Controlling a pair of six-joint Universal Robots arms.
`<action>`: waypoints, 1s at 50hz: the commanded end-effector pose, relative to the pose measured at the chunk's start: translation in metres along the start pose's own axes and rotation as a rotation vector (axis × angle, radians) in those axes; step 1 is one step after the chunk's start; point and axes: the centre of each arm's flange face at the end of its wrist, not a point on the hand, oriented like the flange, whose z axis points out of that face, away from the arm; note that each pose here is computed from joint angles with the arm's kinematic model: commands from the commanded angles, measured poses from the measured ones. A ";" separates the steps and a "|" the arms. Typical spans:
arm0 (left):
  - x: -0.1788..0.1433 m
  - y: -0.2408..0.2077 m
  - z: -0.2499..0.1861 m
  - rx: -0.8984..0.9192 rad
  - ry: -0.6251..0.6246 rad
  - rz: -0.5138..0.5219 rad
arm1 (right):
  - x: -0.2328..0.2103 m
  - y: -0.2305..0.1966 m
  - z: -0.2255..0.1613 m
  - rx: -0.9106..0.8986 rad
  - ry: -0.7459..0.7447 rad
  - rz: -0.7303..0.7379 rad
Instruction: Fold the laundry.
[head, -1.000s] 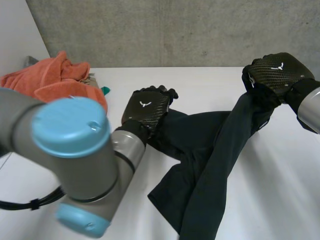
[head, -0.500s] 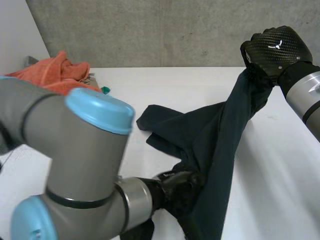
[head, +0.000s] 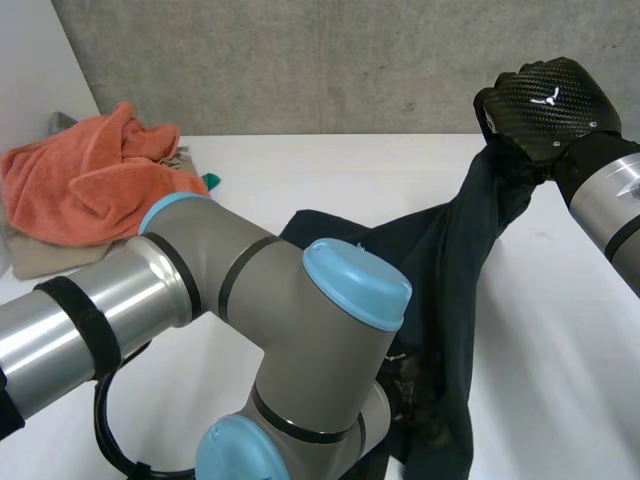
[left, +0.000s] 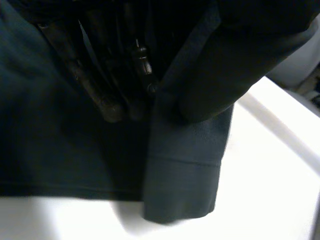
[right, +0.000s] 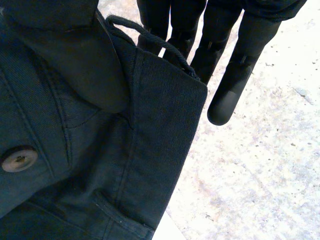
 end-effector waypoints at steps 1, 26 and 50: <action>-0.017 -0.045 -0.036 0.153 -0.154 0.061 | 0.004 0.000 0.001 0.002 0.002 0.004; -0.161 -0.205 -0.075 0.448 -0.728 0.670 | -0.058 0.057 0.016 -0.265 -0.392 -0.094; -0.085 -0.345 -0.183 1.489 -0.755 0.793 | 0.027 -0.077 0.137 0.689 0.176 -0.016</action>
